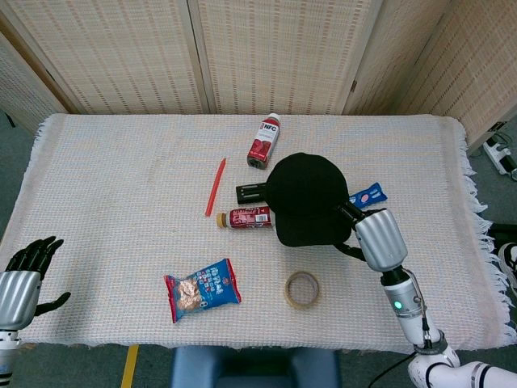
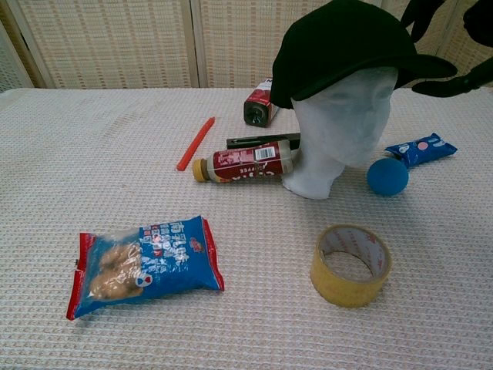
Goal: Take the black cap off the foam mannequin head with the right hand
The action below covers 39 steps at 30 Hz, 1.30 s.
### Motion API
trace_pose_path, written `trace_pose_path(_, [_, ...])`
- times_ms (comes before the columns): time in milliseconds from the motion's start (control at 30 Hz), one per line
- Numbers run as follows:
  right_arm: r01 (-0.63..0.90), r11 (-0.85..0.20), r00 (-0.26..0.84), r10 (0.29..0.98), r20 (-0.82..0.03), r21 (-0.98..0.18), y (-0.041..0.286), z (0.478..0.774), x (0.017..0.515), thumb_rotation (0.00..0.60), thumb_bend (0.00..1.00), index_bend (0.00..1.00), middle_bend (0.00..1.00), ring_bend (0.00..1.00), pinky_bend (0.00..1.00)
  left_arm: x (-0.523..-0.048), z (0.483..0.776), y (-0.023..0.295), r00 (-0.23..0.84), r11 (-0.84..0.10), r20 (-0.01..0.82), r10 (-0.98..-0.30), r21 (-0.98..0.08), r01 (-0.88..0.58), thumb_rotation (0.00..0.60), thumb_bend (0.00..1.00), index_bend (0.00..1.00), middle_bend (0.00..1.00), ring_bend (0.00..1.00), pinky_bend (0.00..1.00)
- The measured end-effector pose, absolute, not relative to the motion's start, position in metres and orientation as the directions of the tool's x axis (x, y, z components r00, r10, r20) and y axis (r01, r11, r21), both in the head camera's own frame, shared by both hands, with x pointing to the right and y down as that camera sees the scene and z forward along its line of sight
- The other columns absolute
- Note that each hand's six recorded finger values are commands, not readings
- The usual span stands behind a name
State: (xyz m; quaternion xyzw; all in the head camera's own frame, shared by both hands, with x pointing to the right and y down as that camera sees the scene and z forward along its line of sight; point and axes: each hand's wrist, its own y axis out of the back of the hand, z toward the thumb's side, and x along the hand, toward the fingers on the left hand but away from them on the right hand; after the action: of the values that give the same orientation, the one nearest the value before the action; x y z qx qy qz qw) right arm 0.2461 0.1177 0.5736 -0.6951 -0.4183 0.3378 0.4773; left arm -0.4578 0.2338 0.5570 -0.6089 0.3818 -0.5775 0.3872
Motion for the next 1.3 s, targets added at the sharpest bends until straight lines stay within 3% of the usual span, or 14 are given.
trace_pose_path(167, [0.272, -0.185, 0.438, 0.898, -0.050, -0.944, 0.114, 0.581, 0.233, 0.600, 0.10, 0.49, 0.50, 0.89, 1.00, -0.458, 0.558, 0.235, 0.042, -0.416, 0.415, -0.909, -0.909, -0.023, 0.600, 0.08, 0.16, 0.15, 0.14, 0.22])
trace_pose_path(433, [0.302, -0.138, 0.456, 0.890, 0.015, -0.943, 0.108, 0.586, 0.223, 0.600, 0.30, 0.76, 0.70, 0.96, 1.00, -0.460, 0.558, 0.235, 0.037, -0.426, 0.425, -0.904, -0.904, -0.033, 0.600, 0.08, 0.16, 0.15, 0.14, 0.22])
trace_pose_path(700, [0.353, -0.053, 0.455, 0.882, 0.122, -0.934, 0.104, 0.580, 0.216, 0.600, 0.42, 0.91, 0.83, 1.00, 1.00, -0.462, 0.557, 0.240, 0.028, -0.454, 0.454, -0.891, -0.890, -0.043, 0.600, 0.08, 0.18, 0.15, 0.14, 0.22])
trace_pose_path(933, [0.355, 0.038, 0.430, 0.881, 0.199, -0.934, 0.094, 0.574, 0.217, 0.600, 0.46, 0.92, 0.86, 1.00, 1.00, -0.463, 0.558, 0.240, 0.026, -0.468, 0.467, -0.884, -0.882, -0.052, 0.600, 0.08, 0.18, 0.15, 0.14, 0.22])
trace_pose_path(1300, [0.300, 0.145, 0.340, 0.907, 0.248, -0.943, 0.058, 0.578, 0.225, 0.600, 0.46, 0.92, 0.86, 1.00, 1.00, -0.461, 0.564, 0.242, 0.029, -0.483, 0.483, -0.875, -0.873, -0.062, 0.600, 0.08, 0.17, 0.15, 0.13, 0.22])
